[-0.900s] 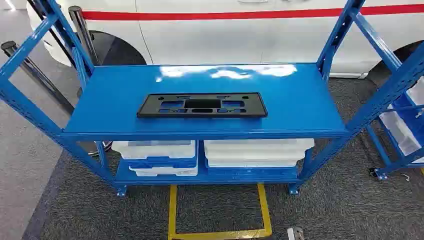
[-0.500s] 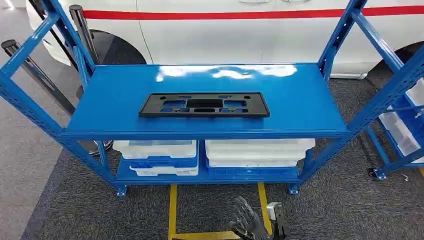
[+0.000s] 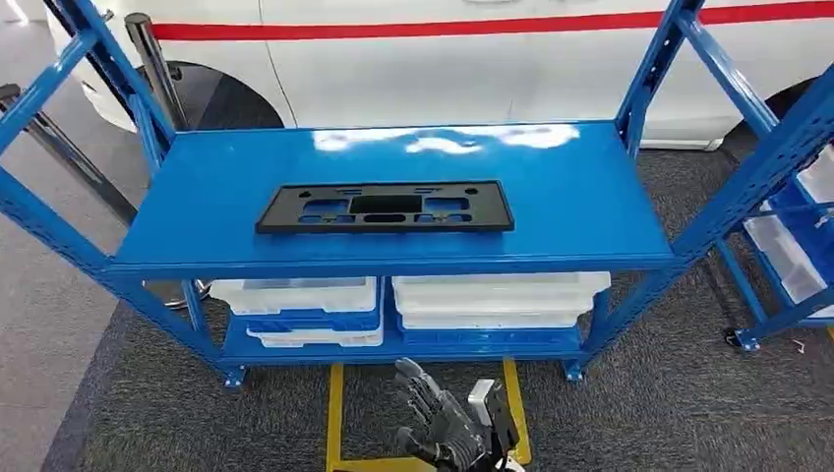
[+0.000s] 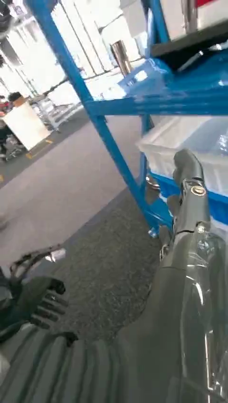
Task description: Take the parts from the cabinet and place them on the table.
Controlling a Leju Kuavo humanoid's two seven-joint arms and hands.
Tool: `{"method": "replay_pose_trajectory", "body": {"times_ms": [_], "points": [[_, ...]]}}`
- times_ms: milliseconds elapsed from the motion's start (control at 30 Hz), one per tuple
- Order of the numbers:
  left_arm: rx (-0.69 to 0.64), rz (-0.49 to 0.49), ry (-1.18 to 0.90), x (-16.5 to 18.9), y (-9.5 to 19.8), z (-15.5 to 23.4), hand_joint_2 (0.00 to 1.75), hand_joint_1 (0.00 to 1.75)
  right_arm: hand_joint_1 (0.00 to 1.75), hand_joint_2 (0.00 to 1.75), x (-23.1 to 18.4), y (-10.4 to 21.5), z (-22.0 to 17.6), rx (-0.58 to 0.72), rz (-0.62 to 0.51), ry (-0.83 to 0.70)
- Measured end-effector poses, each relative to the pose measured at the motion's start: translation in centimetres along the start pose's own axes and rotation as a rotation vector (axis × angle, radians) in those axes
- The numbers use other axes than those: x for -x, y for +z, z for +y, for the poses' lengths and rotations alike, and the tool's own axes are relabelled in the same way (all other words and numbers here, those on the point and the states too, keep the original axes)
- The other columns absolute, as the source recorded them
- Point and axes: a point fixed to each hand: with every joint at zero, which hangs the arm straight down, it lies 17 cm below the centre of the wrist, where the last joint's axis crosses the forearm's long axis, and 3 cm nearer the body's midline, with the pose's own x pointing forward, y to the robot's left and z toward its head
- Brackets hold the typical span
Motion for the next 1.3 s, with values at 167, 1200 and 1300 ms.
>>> {"method": "replay_pose_trajectory", "body": {"times_ms": [167,1200,1300], "points": [[-0.003,0.007,0.006,0.3,0.0,-0.1,0.00,0.00,0.00,0.00,-1.9,-0.4,3.0,-0.090,-0.049,0.024],[0.000,0.040,-0.001,0.8,0.2,-1.4,0.00,0.00,0.00,0.00,-6.3,1.0,9.4,-0.379,-0.155,0.013],[-0.002,0.045,0.000,0.9,0.2,-1.3,0.00,0.00,0.00,0.00,-6.3,1.0,9.4,-0.382,-0.154,0.011]]}}
